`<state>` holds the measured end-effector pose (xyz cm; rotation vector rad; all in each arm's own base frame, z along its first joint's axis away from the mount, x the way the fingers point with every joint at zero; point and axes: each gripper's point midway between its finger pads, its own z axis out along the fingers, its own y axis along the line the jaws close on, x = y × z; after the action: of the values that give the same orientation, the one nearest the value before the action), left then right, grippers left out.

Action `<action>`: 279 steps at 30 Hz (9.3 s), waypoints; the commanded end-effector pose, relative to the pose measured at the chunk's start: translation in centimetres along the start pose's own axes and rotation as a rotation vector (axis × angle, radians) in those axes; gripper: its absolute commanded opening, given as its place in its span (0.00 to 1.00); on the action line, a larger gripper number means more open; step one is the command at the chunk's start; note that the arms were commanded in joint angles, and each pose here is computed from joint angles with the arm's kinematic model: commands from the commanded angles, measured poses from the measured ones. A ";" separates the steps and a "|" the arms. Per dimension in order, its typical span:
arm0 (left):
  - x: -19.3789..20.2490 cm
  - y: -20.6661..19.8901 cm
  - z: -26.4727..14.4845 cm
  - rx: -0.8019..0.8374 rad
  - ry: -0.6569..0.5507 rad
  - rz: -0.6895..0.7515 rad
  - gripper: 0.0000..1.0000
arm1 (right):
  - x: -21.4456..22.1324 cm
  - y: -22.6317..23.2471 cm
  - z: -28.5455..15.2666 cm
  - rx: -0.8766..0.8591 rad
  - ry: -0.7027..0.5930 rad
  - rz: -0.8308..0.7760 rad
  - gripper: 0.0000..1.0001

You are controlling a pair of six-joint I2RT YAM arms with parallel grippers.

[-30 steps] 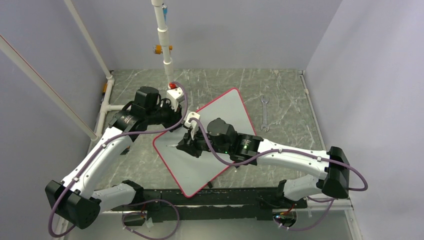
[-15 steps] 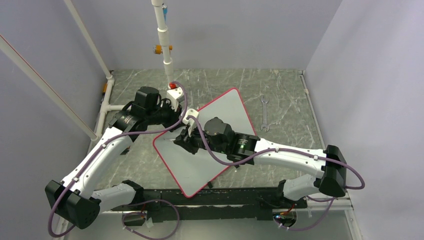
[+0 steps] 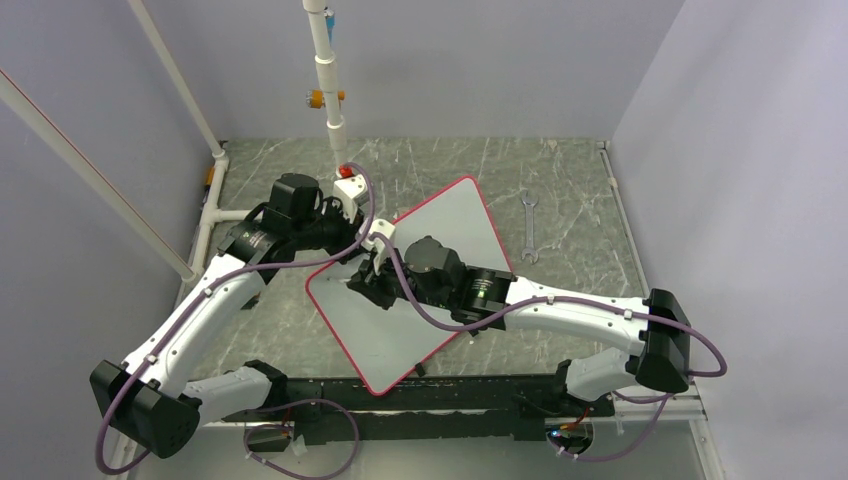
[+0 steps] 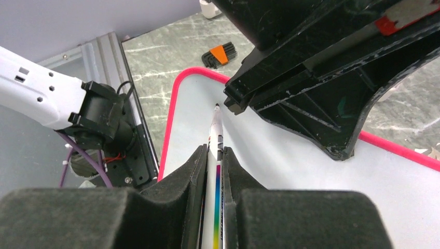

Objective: Write a sentence on the whiteboard

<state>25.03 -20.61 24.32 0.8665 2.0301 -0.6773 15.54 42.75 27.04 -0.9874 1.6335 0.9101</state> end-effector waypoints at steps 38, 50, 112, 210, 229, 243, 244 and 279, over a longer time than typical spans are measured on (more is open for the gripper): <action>0.2 1.1 -0.6 -0.073 0.000 0.080 0.00 | -2.7 3.3 -2.6 -0.020 -0.059 -0.003 0.00; 0.2 0.9 -0.6 -0.070 -0.001 0.081 0.00 | -4.6 1.2 -1.2 0.116 -0.131 0.006 0.00; 0.2 0.5 -0.5 -0.052 -0.007 0.080 0.00 | 2.1 -2.1 -1.1 0.286 0.051 -0.003 0.00; -0.2 0.6 -0.9 -0.069 -0.024 0.087 0.00 | 0.4 -2.7 -2.3 0.292 0.041 -0.031 0.00; -0.2 0.6 -0.9 -0.069 -0.022 0.088 0.00 | 4.9 -2.4 -4.3 0.260 0.116 0.035 0.00; -0.1 0.6 -0.9 -0.069 -0.020 0.087 0.00 | 2.8 -2.2 -3.3 0.258 0.078 0.026 0.00; -0.1 0.7 -0.9 -0.070 -0.020 0.086 0.00 | 2.7 -2.2 -3.3 0.261 0.078 0.024 0.00; -0.3 0.6 -1.1 -0.074 -0.029 0.090 0.00 | -1.4 -3.7 -3.8 0.336 0.003 0.024 0.00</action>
<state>24.67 -20.30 24.53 0.8705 2.0091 -0.6399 16.93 38.63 25.48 -0.8037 1.7894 0.6138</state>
